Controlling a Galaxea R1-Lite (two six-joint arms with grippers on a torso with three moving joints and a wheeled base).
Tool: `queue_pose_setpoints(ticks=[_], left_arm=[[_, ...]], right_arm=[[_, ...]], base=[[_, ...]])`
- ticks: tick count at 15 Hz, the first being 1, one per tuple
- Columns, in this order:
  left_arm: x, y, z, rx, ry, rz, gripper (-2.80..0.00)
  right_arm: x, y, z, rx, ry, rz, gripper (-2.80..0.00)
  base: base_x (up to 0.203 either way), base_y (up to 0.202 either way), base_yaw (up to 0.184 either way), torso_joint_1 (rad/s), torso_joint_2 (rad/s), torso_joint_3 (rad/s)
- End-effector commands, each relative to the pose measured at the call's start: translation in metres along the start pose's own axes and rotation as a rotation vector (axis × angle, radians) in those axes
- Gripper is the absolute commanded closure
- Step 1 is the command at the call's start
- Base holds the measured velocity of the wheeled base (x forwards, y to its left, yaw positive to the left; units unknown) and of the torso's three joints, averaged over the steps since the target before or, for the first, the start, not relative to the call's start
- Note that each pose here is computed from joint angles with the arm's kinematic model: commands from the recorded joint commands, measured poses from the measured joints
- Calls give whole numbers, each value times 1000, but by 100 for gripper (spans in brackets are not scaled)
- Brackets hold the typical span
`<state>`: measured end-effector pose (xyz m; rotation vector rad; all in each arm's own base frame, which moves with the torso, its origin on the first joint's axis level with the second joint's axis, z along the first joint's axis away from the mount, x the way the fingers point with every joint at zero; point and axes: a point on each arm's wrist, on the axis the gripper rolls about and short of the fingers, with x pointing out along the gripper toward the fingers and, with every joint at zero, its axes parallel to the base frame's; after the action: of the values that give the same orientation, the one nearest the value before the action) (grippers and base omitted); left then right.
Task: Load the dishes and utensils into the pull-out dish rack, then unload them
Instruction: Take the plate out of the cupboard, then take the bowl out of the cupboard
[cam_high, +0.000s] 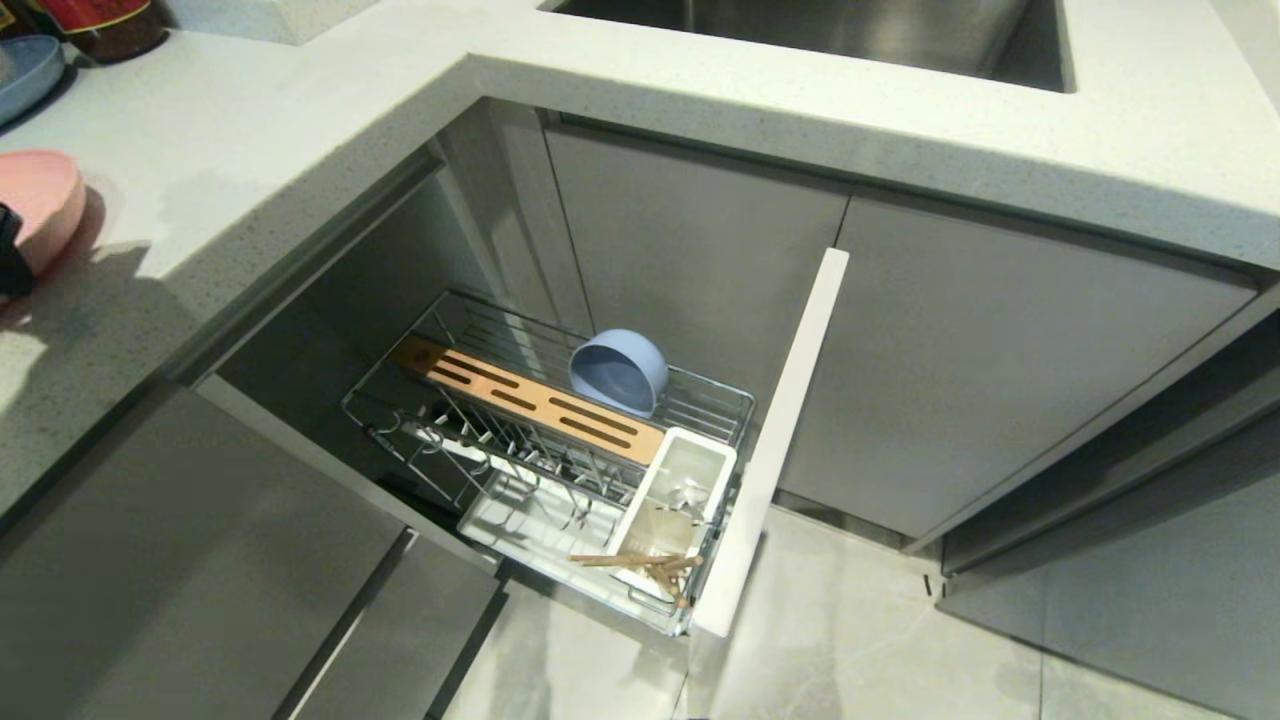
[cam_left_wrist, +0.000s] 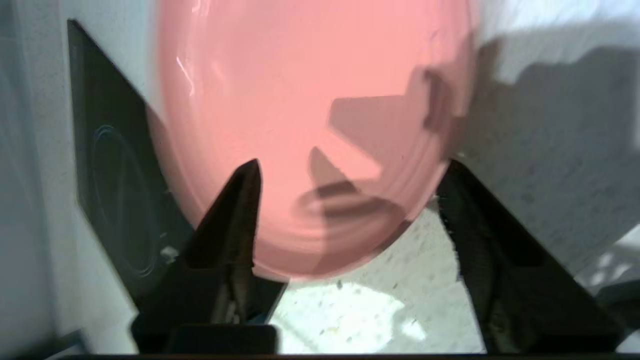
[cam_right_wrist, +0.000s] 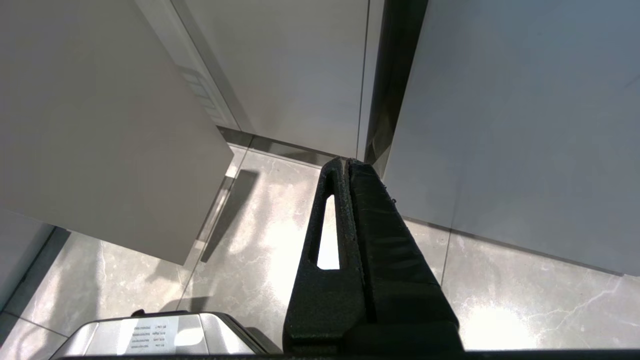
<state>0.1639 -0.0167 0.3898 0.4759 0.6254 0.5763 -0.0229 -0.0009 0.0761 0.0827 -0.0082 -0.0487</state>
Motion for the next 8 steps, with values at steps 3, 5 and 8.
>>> queue_pose_setpoints(ticks=[3,5,8], left_arm=[[-21,12,-3,-160,-125,-210,-280],[-33,18,-8,-312,-164,-389,-280],[-54,33,-11,-609,-248,-637,-280]], right_arm=[[0,0,0,0,-5,0,0],[0,0,0,0,-5,0,0],[0,0,0,0,-5,0,0]], base=[[0,0,0,0,0,0],[0,0,0,0,0,0],[0,0,0,0,0,0]])
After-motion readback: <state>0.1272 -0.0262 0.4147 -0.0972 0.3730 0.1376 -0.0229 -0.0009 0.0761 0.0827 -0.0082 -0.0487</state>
